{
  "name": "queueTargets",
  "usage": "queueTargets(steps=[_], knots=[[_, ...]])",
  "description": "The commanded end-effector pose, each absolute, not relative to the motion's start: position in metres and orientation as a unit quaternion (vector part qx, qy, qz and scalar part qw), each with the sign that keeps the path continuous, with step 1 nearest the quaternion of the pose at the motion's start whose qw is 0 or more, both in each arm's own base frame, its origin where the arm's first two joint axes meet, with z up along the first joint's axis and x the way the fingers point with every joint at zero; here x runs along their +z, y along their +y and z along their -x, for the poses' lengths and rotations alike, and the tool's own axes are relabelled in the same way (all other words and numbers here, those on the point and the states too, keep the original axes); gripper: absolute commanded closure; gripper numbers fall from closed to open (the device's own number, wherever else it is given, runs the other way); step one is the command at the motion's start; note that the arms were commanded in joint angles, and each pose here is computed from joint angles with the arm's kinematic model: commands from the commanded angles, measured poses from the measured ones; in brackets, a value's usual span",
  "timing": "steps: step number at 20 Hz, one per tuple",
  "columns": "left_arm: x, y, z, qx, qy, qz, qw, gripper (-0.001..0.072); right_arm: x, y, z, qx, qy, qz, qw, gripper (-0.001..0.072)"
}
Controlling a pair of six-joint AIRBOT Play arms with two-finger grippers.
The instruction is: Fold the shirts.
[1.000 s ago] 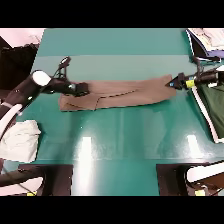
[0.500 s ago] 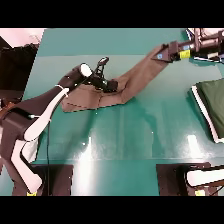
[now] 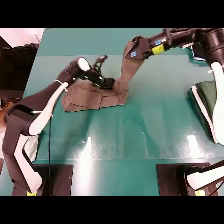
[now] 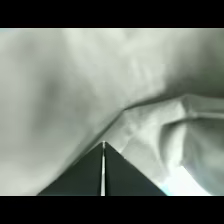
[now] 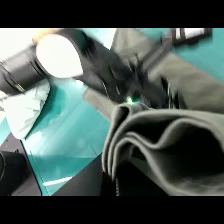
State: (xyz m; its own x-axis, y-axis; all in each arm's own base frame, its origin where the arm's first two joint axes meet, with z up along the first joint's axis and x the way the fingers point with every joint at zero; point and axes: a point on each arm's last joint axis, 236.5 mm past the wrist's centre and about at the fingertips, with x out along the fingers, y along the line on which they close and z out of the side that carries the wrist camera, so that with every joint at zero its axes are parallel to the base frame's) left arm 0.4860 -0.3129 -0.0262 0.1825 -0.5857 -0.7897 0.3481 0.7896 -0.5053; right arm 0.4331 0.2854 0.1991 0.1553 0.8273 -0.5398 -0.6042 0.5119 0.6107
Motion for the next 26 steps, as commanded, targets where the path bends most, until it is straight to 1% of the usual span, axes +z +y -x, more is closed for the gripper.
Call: queueTargets(steps=[1,3,6,9,13,14,15,16,18,20,21,22,23,26], knots=[[0.018,-0.26,-0.499,-0.289,0.542,0.071,0.786,0.0682,0.193,0.315,-0.431,0.489,0.429,-0.12,0.75,0.0698],[0.052,-0.222,-0.507,-0.271,0.518,0.058,0.809,0.0681,0.197,0.332,-0.429,0.501,0.419,-0.113,0.749,0.0699],[0.105,-0.153,-0.513,-0.22,0.482,0.044,0.847,0.0681,0.188,0.369,-0.427,0.517,0.41,-0.111,0.744,0.0698],[0.149,-0.092,-0.502,-0.171,0.459,0.033,0.871,0.068,0.167,0.41,-0.429,0.529,0.393,-0.104,0.745,0.0698],[0.189,-0.047,-0.479,-0.136,0.441,0.042,0.886,0.068,0.121,0.473,-0.428,0.54,0.37,-0.094,0.75,0.0694],[0.195,-0.043,-0.475,-0.133,0.438,0.042,0.888,0.068,0.107,0.489,-0.428,0.54,0.363,-0.092,0.753,0.067],[0.2,-0.042,-0.472,-0.132,0.435,0.042,0.89,0.068,0.093,0.506,-0.424,0.544,0.358,-0.093,0.753,0.049],[0.203,-0.042,-0.47,-0.132,0.434,0.041,0.89,0.068,0.081,0.522,-0.419,0.548,0.358,-0.104,0.749,0.0359],[0.204,-0.047,-0.468,-0.141,0.434,0.047,0.888,0.068,0.065,0.549,-0.403,0.562,0.361,-0.123,0.734,0.0304],[0.204,-0.047,-0.468,-0.142,0.435,0.048,0.888,0.068,0.059,0.549,-0.386,0.581,0.375,-0.097,0.716,0.0295],[0.204,-0.047,-0.468,-0.142,0.435,0.048,0.888,0.0681,0.062,0.536,-0.385,0.586,0.384,-0.08,0.709,0.0302],[0.203,-0.048,-0.467,-0.142,0.437,0.048,0.887,0.068,0.064,0.517,-0.386,0.582,0.401,-0.071,0.704,0.0331],[0.202,-0.048,-0.465,-0.143,0.442,0.047,0.884,0.068,0.065,0.492,-0.391,0.566,0.422,-0.071,0.705,0.0369],[0.197,-0.049,-0.462,-0.146,0.451,0.049,0.879,0.068,0.063,0.408,-0.416,0.509,0.464,-0.054,0.723,0.0377]])
